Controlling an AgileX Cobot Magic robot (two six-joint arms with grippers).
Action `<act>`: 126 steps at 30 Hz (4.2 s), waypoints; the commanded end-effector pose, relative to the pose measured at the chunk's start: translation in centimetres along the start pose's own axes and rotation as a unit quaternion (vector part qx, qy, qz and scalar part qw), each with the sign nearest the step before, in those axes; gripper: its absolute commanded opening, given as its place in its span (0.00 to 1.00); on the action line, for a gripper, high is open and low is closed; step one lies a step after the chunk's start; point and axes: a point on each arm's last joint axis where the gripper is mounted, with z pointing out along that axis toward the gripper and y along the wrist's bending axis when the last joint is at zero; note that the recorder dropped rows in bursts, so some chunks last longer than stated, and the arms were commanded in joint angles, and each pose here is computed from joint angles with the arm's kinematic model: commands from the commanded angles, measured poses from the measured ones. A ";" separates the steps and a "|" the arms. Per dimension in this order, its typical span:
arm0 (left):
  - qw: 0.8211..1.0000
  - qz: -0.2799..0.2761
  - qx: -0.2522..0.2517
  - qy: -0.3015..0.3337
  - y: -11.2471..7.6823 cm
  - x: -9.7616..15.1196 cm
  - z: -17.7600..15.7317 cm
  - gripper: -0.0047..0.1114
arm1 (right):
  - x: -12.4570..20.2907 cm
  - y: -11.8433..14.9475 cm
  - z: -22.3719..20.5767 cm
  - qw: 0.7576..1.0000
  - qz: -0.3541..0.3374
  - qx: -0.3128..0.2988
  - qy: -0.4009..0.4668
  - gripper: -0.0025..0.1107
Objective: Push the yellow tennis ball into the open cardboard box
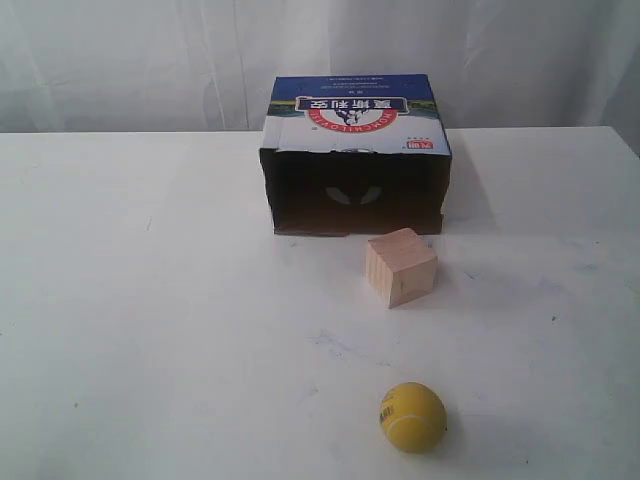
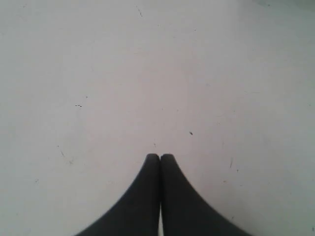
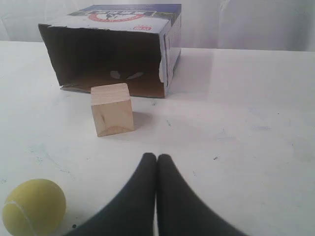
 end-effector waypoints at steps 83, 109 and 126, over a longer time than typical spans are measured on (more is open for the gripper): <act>1.000 0.003 0.002 0.007 0.0 0.3 0.0 0.04 | -4.3 10.0 14.9 0.841 -0.094 -0.194 0.496 0.02; 1.000 0.003 0.002 0.007 0.0 0.3 0.0 0.04 | -5.6 14.6 19.6 0.850 -0.171 -0.235 0.440 0.02; 1.000 0.003 0.002 0.007 0.0 0.3 0.0 0.04 | -5.1 14.4 22.6 0.829 -0.242 -0.192 0.466 0.02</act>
